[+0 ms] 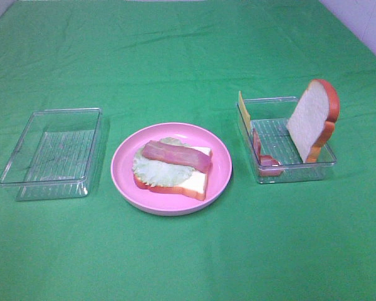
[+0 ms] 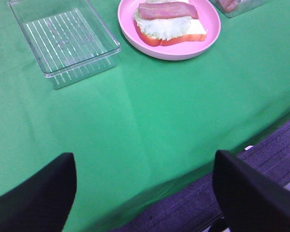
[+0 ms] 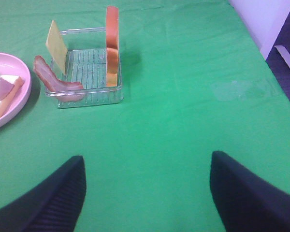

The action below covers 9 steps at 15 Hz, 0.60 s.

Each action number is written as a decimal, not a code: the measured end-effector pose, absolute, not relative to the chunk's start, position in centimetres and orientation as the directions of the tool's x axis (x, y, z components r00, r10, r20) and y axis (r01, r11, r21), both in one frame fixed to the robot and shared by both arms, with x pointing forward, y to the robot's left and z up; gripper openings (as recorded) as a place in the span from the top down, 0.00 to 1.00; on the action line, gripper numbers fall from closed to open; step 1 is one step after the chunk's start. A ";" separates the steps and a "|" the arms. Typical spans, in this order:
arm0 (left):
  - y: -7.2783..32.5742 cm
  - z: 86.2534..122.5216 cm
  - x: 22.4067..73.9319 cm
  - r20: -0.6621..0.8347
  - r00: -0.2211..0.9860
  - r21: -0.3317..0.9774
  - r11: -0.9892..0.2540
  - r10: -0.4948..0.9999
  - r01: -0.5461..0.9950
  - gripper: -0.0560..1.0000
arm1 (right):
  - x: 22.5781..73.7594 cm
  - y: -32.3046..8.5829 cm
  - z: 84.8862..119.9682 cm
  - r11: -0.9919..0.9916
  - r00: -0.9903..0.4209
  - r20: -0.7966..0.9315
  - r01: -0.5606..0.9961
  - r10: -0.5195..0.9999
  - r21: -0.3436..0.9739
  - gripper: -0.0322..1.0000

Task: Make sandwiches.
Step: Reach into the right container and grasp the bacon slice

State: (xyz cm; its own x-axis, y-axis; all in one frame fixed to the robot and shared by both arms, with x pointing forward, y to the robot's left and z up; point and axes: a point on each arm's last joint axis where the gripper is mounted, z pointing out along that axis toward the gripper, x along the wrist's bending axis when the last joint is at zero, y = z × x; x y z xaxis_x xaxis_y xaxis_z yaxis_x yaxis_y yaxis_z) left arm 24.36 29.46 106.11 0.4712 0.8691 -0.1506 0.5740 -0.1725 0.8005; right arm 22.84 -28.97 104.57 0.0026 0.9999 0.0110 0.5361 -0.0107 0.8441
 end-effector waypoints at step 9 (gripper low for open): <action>30.0 105.3 23.1 -0.023 0.579 0.892 -0.245 0.815 0.380 0.25 | 25.0 -29.0 106.0 -0.034 -0.001 0.041 0.523 0.999 0.851 0.31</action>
State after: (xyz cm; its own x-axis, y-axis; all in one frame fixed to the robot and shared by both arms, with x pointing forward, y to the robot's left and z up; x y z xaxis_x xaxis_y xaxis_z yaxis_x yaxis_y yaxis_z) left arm 23.12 29.98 105.25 0.5792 0.8148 -0.0231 0.3802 -0.2450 0.8919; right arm 24.99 -29.01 106.03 -0.0007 0.9992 0.0405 0.5233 -0.0341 0.8515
